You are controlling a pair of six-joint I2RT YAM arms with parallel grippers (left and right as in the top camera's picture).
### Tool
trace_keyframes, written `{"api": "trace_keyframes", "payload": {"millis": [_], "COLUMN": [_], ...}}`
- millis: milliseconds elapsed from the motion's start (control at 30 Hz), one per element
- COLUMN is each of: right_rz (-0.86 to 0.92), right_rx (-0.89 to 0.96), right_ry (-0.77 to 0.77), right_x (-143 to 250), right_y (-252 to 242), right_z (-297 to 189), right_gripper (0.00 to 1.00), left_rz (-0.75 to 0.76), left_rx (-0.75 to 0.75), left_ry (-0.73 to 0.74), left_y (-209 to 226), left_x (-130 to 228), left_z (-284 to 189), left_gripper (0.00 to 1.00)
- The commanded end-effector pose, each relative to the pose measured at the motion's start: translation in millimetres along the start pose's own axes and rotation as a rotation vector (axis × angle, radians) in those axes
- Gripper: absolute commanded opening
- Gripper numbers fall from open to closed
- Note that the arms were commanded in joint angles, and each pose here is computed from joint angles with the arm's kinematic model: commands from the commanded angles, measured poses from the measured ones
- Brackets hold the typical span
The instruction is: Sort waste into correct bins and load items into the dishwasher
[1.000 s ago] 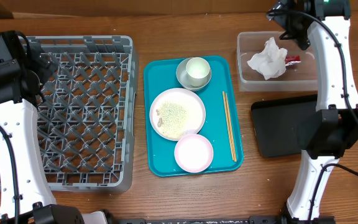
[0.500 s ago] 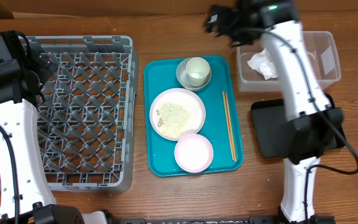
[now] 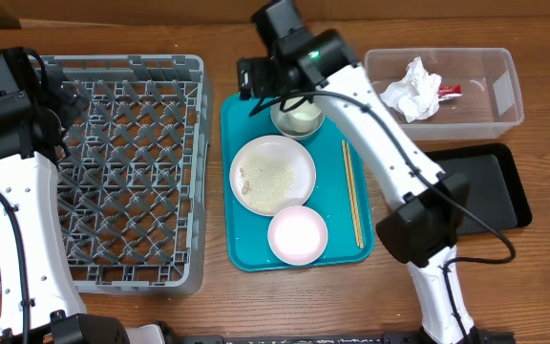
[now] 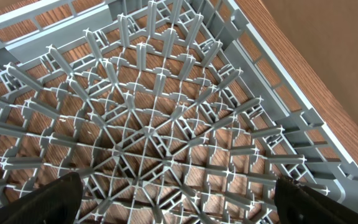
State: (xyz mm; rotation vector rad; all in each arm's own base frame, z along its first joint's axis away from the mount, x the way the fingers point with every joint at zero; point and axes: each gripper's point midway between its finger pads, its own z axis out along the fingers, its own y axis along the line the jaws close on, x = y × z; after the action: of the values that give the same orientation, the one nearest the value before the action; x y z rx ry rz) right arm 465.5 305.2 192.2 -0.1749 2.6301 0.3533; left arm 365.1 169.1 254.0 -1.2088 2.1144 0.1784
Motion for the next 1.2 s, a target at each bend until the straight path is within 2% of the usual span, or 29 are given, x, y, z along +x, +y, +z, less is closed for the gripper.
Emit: {"api": "trace_keyframes", "payload": {"millis": [0,100,233,367,533,700,833,1067,1167], "right_rz": [-0.001,0.035,0.098,0.244,0.431,0.596,0.679,0.765,0.783], "right_rx": [0.061,0.082,0.142,0.180,0.261,0.383,0.427,0.487,0.499], "right_ry": [-0.002,-0.034,-0.126,-0.241,-0.356,-0.358,-0.354,-0.376,-0.380], "right_x": [2,-5,-32,-65,-90,-79,-67,-54,-50], "right_y": [-9,-14,-48,-103,-202,-306,-353,-403,-413], "right_z": [13,6,-26,-78,-133,-157,-171,-191,-195], "right_gripper": [1.00,1.00,1.00,1.00,1.00,1.00,1.00,1.00,1.00], "left_rz": [-0.006,-0.006,-0.006,-0.006,-0.006,-0.006,-0.006,-0.039,-0.091], "left_rx": [-0.020,-0.020,-0.020,-0.020,-0.020,-0.020,-0.020,0.097,0.271], "left_ry": [-0.002,-0.002,-0.002,-0.002,-0.002,-0.002,-0.002,0.072,0.234], "left_y": [4,4,4,4,4,4,4,-17,-46], "left_x": [1,1,1,1,1,1,1,13,39], "left_z": [2,2,2,2,2,2,2,1,-9], "left_gripper": [1.00,1.00,1.00,1.00,1.00,1.00,1.00,1.00,1.00]}}
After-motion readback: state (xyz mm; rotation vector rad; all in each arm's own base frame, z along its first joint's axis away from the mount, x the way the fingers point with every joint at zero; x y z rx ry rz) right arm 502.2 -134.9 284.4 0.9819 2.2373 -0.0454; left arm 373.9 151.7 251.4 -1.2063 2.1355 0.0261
